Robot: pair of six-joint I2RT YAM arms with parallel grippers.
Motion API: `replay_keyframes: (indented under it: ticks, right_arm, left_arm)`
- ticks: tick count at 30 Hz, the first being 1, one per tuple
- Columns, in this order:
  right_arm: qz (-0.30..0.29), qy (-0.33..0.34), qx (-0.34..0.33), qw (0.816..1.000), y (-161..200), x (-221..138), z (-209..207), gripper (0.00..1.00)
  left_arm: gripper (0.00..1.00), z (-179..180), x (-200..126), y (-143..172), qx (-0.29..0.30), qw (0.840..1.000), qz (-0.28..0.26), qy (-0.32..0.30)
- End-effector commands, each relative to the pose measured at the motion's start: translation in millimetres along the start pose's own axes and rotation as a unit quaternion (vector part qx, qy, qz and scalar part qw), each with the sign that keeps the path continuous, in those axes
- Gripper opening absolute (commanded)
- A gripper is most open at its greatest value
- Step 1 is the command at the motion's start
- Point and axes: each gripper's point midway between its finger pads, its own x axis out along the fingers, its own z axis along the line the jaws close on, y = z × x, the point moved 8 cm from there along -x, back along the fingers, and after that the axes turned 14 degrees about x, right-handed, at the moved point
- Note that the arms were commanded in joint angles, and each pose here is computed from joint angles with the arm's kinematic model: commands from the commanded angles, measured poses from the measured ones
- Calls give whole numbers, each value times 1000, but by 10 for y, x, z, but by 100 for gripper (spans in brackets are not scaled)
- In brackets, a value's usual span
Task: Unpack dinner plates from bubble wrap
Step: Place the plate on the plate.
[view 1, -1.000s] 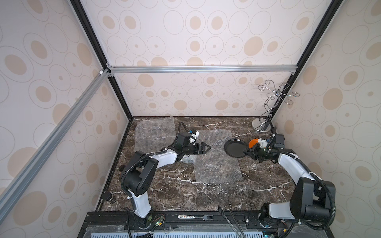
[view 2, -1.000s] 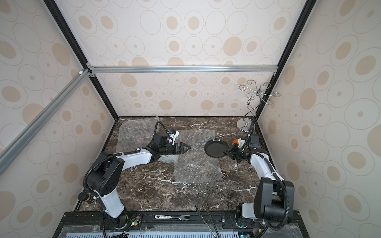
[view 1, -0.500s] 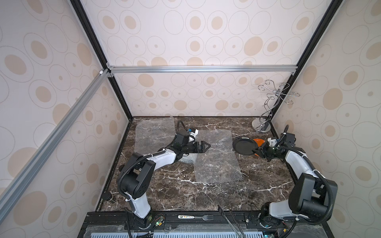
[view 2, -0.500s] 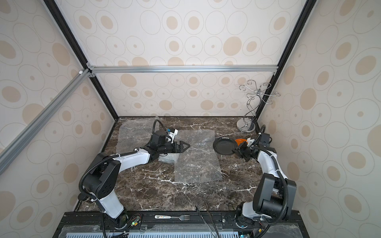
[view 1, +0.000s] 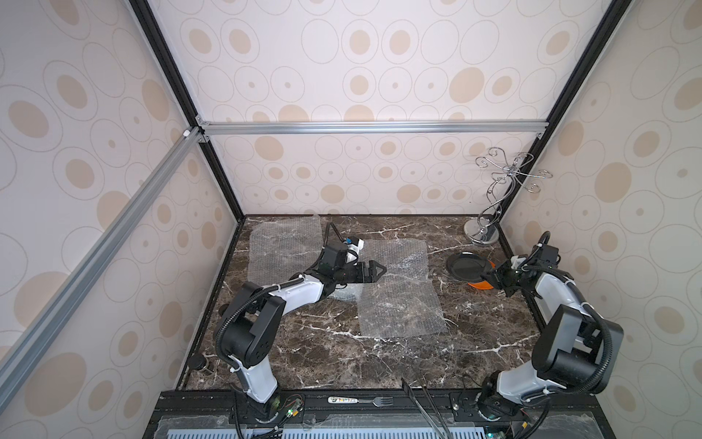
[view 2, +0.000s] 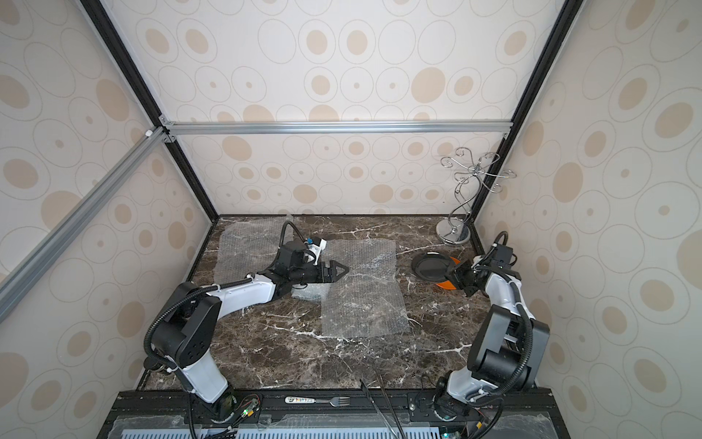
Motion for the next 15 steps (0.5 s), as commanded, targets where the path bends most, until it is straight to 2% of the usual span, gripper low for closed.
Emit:
replay_keyframes:
  ticks: [1,15]
  right_arm:
    - [-19,3,4,1000,-172,3,4,0]
    - [-33,27,24,999,-501,283,-170,0]
  left_arm:
    - [100,-18,-79,-46,7,1000,-7,1]
    - [100,20,-149,-46,8,1000,-8,-11]
